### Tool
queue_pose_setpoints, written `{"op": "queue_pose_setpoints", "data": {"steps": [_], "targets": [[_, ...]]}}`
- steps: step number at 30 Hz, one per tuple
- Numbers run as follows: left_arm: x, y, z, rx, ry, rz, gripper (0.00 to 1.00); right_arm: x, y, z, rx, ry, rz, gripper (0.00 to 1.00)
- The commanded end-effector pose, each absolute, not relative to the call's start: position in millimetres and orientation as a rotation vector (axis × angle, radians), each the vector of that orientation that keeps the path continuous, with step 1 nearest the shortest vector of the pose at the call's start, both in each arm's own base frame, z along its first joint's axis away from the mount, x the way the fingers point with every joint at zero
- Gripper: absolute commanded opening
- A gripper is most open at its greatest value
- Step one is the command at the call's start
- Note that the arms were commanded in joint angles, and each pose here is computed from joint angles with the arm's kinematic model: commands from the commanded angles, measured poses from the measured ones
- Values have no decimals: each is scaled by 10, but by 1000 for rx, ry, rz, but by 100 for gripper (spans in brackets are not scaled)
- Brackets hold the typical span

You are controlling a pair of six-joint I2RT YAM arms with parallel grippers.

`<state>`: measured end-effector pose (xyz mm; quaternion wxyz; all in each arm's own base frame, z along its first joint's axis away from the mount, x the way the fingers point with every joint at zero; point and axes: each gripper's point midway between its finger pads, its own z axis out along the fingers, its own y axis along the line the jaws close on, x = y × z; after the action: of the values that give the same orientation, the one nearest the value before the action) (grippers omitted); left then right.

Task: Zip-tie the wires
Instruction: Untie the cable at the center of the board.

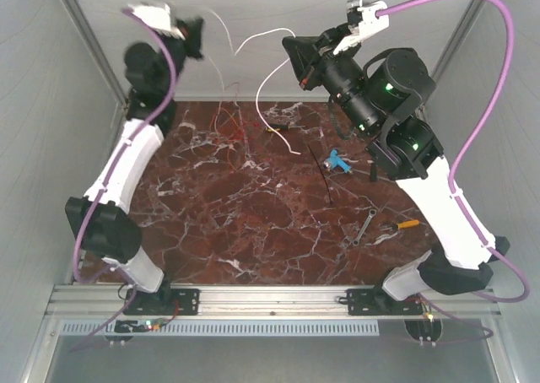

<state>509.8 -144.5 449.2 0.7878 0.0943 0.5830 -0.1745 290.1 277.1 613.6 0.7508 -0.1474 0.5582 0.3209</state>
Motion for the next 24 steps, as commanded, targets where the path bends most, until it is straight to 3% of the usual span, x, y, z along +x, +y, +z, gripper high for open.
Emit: {"op": "queue_pose_setpoints", "data": {"steps": [1, 8, 16, 19, 24], "targets": [[5171, -968, 5472, 177, 1129, -226, 0, 3106, 2606, 6044, -234, 1235, 606, 0], [5105, -708, 6219, 161, 994, -144, 0, 3487, 2324, 5656, -151, 1362, 525, 0], [4638, -649, 6403, 227, 975, -13, 0, 3637, 1929, 5217, -102, 1511, 524, 0], [4411, -864, 6621, 371, 858, 59, 0, 3598, 1997, 5132, -162, 1520, 595, 0], [4086, -585, 7254, 172, 664, 217, 0, 3657, 2043, 5131, -157, 1529, 616, 0]]}}
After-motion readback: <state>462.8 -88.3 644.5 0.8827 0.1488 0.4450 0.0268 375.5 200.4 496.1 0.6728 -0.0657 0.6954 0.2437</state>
